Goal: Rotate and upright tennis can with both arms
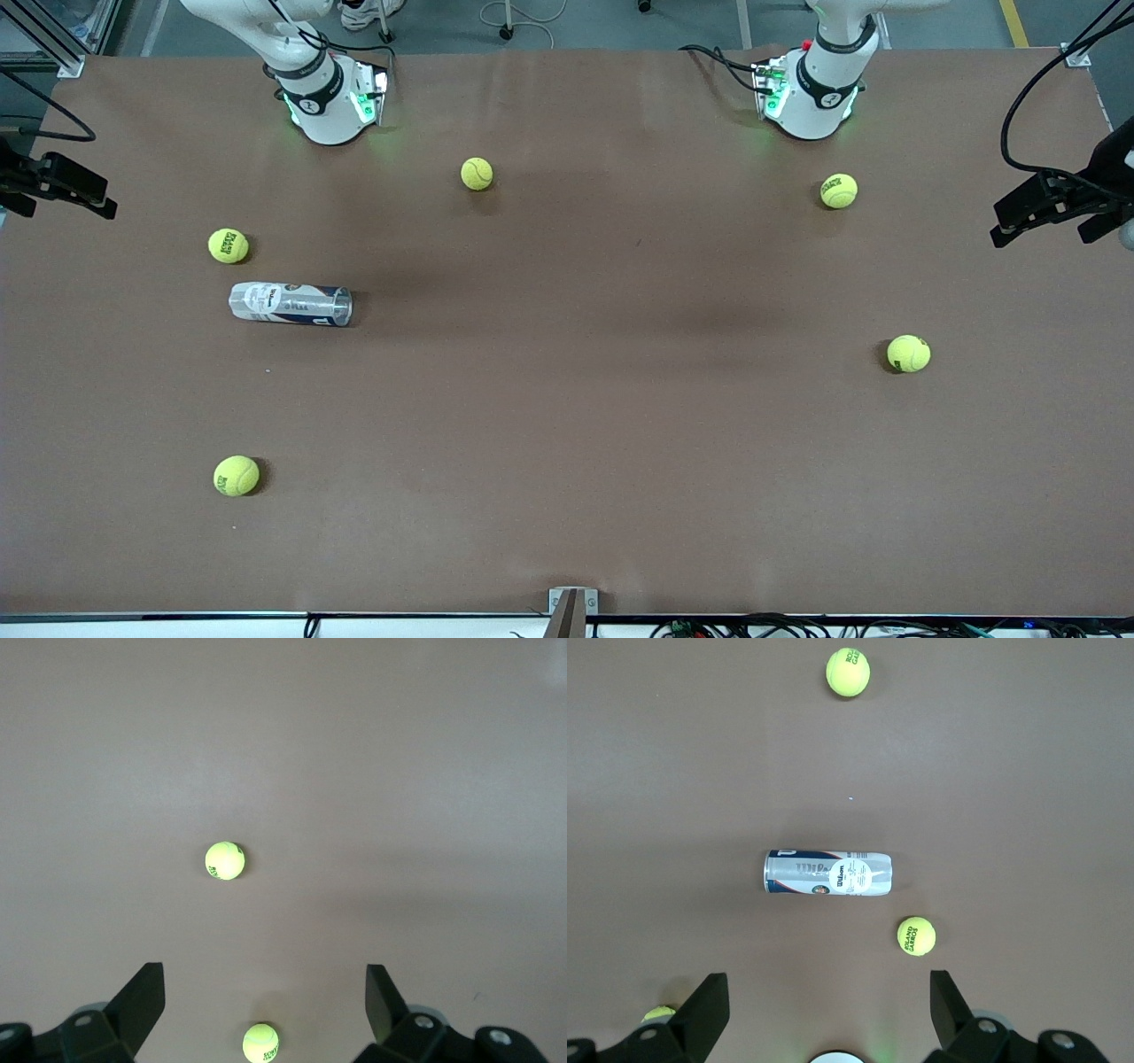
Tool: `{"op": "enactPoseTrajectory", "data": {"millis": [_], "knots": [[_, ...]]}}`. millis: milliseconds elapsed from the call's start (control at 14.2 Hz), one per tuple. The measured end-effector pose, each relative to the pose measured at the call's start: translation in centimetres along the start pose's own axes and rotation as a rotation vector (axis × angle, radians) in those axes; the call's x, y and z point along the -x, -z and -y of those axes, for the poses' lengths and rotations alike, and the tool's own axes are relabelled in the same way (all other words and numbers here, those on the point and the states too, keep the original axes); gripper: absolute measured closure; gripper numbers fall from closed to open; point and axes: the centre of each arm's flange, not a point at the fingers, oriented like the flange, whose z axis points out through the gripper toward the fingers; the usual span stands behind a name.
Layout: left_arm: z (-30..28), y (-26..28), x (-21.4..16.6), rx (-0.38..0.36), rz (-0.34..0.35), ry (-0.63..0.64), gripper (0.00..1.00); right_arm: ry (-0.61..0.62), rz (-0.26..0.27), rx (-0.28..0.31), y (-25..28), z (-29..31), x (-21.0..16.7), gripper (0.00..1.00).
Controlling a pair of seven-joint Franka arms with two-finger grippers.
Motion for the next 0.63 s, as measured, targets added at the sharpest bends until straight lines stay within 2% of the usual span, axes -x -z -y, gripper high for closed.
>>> {"op": "enactPoseTrajectory", "data": {"millis": [634], "knots": [[-0.21, 0.0, 0.03, 0.005, 0.001, -0.004, 0.0, -0.003, -0.007, -0.001, 0.83, -0.15, 0.8, 0.0]]}}
